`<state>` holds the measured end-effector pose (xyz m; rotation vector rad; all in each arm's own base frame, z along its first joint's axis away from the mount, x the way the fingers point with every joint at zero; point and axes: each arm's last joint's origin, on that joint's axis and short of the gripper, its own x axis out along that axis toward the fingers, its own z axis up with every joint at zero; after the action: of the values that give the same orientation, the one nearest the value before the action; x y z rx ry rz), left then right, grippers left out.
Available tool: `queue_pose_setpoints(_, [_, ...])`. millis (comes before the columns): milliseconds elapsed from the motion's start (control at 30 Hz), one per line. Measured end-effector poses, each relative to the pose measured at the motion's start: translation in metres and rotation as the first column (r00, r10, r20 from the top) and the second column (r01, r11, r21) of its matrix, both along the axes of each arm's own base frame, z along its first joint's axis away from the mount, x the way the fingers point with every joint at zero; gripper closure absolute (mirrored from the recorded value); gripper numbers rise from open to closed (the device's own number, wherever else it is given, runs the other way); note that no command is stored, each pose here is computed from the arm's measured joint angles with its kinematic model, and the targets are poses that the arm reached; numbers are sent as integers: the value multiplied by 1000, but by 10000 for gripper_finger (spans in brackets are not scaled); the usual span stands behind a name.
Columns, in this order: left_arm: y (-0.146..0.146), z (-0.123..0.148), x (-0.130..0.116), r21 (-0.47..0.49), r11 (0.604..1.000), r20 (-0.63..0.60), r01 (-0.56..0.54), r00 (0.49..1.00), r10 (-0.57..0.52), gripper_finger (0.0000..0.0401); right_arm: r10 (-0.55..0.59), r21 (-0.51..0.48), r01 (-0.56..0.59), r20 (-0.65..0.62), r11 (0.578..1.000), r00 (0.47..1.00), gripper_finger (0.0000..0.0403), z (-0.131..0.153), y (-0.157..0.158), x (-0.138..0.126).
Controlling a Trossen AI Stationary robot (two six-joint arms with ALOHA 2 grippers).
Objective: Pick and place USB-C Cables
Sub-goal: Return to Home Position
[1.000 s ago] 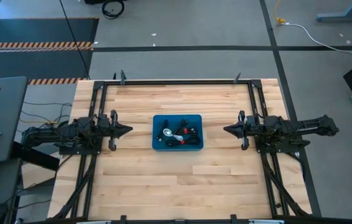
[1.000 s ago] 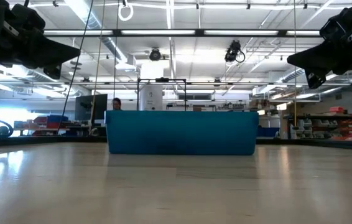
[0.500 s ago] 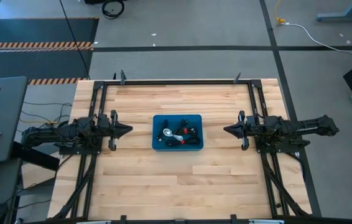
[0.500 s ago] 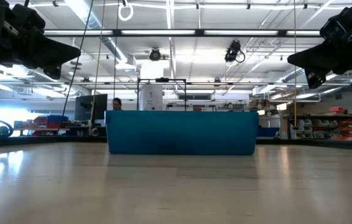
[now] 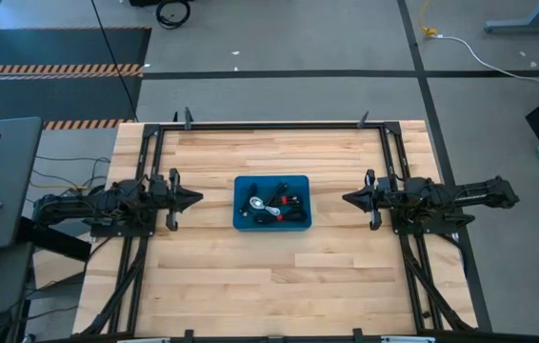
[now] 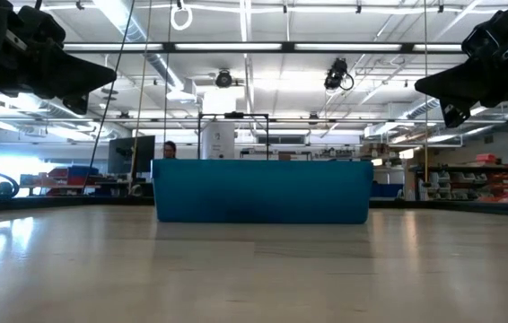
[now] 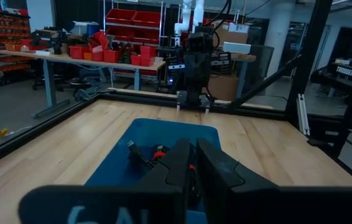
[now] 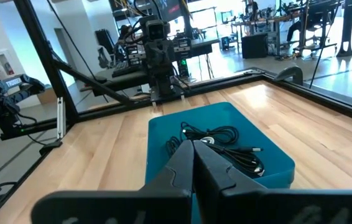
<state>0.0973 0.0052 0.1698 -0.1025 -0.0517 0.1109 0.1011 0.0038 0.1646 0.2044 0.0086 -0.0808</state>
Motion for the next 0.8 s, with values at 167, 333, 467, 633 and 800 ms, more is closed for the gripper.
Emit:
queue_pose_setpoints(167, [0,0,0,0,1000,1,0,1000,0,368,0,0,0,0,1000,1000,394,0,0,0])
queue_pose_setpoints(333, [0,0,0,0,1000,2,0,1000,0,365,0,0,0,0,1000,1000,394,0,0,0])
queue_pose_setpoints(467, [0,0,0,0,1000,3,0,1000,0,368,0,0,0,0,1000,1000,394,0,0,0])
queue_pose_setpoints(633, [0,0,0,0,1000,3,0,1000,0,367,0,0,0,0,1000,1000,394,0,0,0])
queue_pose_setpoints(800, [0,0,0,0,1000,3,0,1000,0,365,0,0,0,0,1000,1000,394,0,0,0])
